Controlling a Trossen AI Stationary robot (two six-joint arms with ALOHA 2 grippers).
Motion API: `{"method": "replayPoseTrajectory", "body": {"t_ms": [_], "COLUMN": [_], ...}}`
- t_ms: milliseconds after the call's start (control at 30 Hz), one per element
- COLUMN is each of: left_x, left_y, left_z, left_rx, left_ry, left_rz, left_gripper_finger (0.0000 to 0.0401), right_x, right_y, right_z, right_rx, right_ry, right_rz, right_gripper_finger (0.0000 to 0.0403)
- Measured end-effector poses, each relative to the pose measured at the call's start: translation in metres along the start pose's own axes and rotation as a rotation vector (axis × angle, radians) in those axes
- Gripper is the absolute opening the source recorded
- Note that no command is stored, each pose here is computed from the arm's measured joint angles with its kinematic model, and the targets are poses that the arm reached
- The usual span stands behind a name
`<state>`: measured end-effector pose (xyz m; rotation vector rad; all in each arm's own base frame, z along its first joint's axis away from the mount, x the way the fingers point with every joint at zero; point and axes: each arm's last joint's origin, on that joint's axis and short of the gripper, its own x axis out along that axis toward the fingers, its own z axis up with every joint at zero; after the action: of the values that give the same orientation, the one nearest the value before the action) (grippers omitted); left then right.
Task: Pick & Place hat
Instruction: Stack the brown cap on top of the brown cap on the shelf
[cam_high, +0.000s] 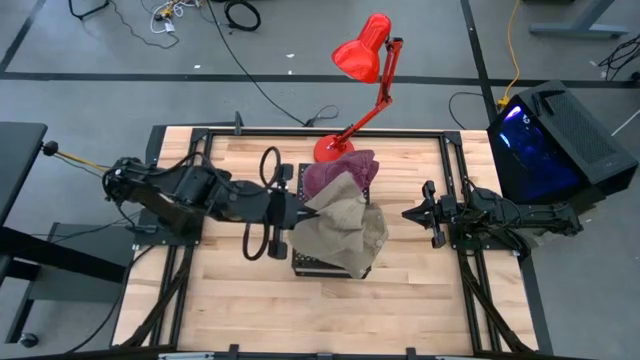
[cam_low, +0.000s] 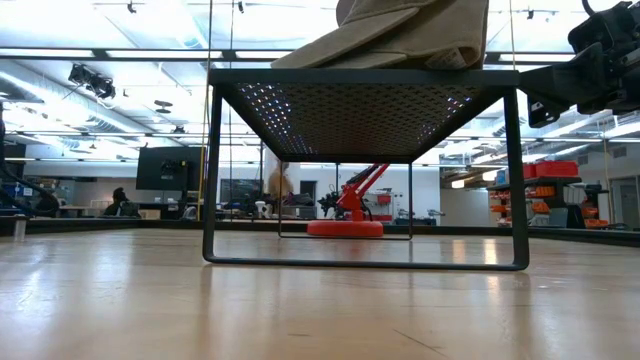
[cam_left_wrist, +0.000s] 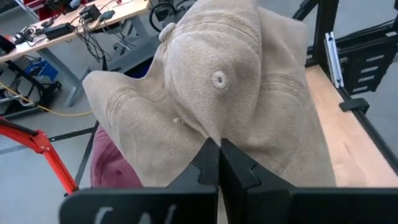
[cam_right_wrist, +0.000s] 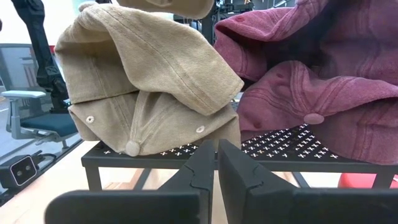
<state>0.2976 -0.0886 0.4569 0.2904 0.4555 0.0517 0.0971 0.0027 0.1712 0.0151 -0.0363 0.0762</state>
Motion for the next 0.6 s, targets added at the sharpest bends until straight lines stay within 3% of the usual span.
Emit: {"method": "replayPoseTrajectory", "body": {"t_ms": [600], "left_x": [0.039], "left_y": [0.007], "left_z": [-0.009], "left_rx": [0.131], "left_ry": [0.071], "left_rz": [-0.021], "left_gripper_finger": [0.0001], "right_x": [0.0], "right_y": [0.0], "right_z": [0.0], "right_rx": [0.0], "right_ry": [0.0], "right_rz": [0.0], "right_gripper_finger": [0.0027]}}
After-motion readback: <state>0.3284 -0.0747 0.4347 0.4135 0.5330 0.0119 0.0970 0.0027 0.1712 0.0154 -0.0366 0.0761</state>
